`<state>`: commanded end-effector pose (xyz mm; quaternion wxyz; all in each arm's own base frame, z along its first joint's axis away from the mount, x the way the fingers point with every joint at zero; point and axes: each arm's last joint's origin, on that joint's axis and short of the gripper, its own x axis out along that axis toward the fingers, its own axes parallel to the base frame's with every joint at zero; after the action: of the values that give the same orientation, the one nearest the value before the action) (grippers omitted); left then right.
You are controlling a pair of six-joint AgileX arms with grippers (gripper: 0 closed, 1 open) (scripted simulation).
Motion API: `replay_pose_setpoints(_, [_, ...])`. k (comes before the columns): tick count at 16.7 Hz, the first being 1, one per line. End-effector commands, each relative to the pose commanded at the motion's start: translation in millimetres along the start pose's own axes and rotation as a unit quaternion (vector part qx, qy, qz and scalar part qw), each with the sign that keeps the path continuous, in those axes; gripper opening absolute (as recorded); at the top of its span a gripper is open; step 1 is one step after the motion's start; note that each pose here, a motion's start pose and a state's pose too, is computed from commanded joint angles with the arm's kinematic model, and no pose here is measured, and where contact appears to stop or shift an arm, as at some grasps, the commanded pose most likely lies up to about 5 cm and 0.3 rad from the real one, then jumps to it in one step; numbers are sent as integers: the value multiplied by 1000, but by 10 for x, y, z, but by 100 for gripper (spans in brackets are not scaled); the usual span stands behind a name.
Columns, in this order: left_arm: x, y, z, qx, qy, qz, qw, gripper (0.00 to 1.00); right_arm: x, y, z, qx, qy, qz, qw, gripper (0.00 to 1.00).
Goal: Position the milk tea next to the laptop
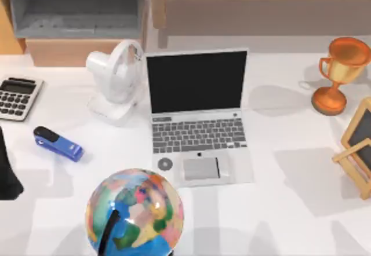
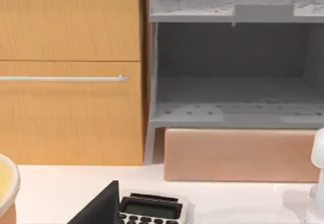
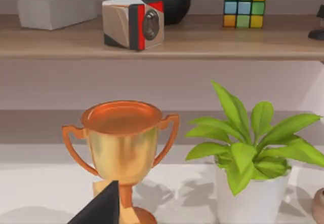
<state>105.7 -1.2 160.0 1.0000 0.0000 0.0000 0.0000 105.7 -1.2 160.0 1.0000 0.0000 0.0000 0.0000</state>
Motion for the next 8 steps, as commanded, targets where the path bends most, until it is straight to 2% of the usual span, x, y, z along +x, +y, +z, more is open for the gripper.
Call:
replay_pose_setpoints(4, [16, 21, 30, 8, -3, 0, 1000, 100, 0, 0, 0, 0, 0, 0, 1000, 100])
replay_pose_setpoints(8, [119, 171, 125, 42, 0, 0, 999, 100, 0, 0, 0, 0, 0, 0, 1000, 100])
